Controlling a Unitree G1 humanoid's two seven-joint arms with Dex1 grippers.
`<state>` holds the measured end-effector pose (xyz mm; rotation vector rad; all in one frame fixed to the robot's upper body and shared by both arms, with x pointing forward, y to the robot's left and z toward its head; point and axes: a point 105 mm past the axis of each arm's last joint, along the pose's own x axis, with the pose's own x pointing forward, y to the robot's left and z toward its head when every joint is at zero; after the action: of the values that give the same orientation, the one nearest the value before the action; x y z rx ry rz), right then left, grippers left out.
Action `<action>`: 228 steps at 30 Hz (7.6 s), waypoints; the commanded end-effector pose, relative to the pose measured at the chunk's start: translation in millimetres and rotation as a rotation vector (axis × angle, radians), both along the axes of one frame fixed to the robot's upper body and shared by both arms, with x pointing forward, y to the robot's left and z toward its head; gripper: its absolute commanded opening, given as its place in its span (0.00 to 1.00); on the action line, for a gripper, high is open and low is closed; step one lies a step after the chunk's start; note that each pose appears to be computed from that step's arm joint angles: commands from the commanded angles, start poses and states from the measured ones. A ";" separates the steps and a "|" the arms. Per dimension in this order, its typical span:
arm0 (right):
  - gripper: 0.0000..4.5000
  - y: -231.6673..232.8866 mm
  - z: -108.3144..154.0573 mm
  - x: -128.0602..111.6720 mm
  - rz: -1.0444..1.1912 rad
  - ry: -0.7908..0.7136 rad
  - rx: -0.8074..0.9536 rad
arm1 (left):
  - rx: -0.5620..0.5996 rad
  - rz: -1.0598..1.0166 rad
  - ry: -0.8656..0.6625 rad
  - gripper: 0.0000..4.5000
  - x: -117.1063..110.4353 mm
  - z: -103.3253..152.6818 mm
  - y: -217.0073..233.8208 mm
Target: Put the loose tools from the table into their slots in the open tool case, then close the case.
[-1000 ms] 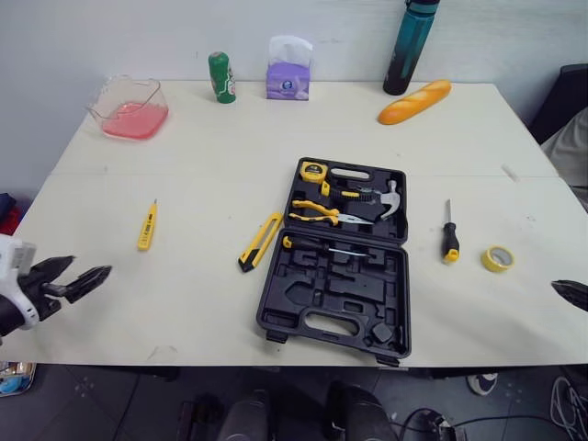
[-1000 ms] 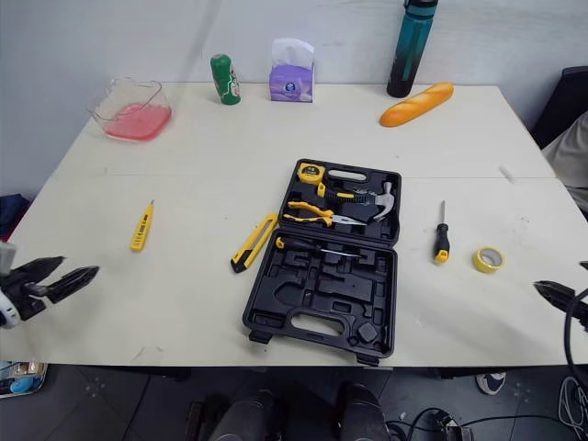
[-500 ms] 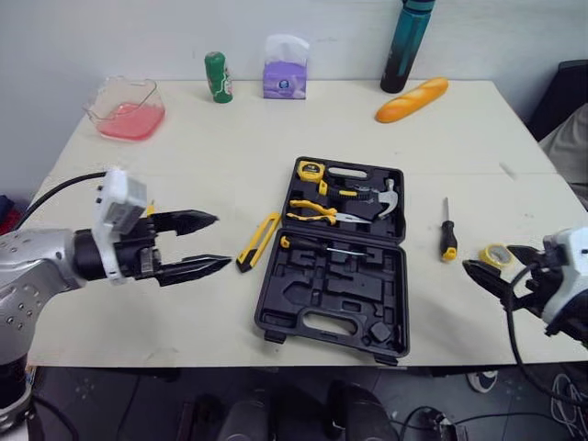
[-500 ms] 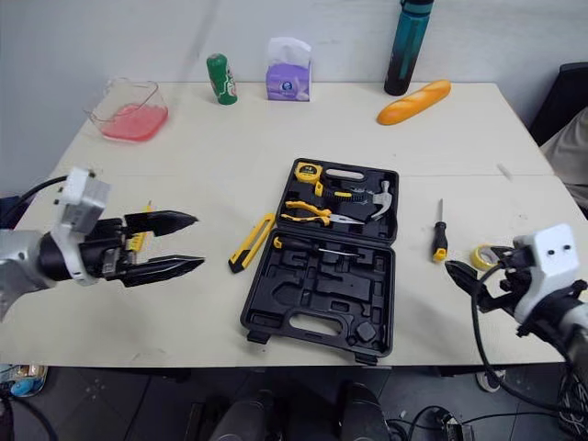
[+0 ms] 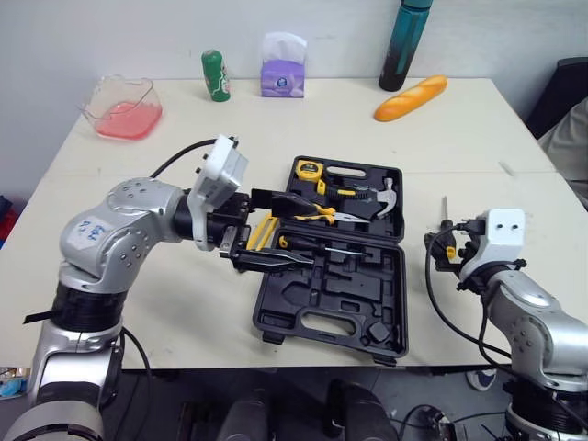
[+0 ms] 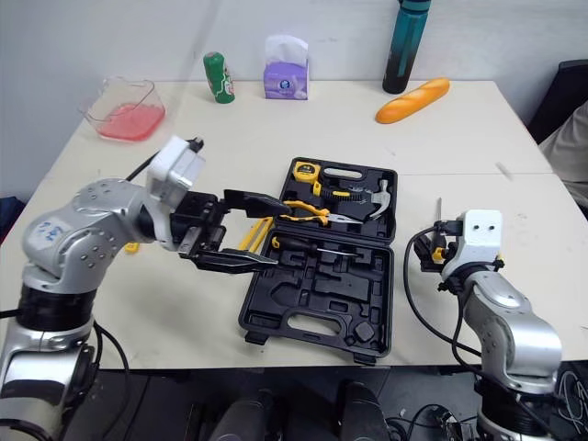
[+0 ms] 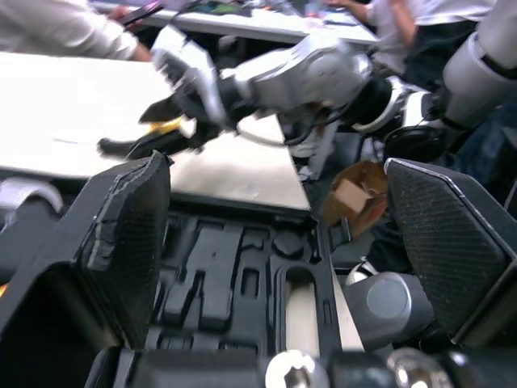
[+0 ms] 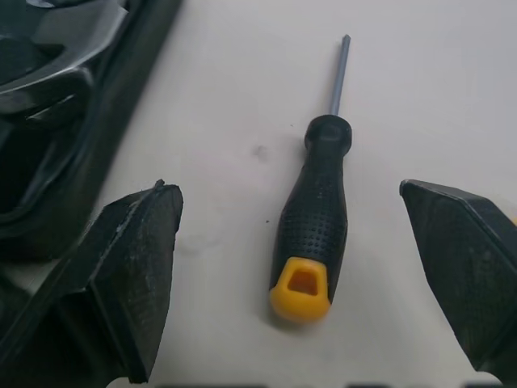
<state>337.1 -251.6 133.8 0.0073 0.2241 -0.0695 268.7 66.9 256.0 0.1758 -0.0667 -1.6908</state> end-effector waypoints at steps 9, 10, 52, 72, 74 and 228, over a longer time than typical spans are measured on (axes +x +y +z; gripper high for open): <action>0.38 -9.5 -6.5 11.0 -0.137 -0.083 -0.040 | -0.016 -0.003 -0.067 1.00 18.1 3.6 -10.1; 0.29 -9.6 -5.1 9.2 -0.145 -0.094 -0.040 | -0.016 -0.002 -0.068 1.00 18.5 3.3 -10.0; 0.24 112.8 25.9 -21.3 1.299 0.210 -0.539 | 0.222 0.167 -0.091 1.00 8.3 -60.9 46.3; 0.58 126.9 36.5 -19.3 1.275 -0.062 -0.145 | 0.197 0.115 -0.089 1.00 8.2 -59.5 31.6; 0.33 126.0 26.7 -18.0 1.264 -0.049 -0.142 | 0.200 0.111 -0.090 1.00 9.1 -59.4 31.2; 1.00 101.5 29.7 -122.7 1.051 0.109 -0.247 | 0.707 0.012 -0.173 0.64 64.6 -89.3 -34.4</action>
<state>215.8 -152.8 151.7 -0.3221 0.3653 0.9504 333.4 34.1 152.9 0.8401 0.4725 -1.6191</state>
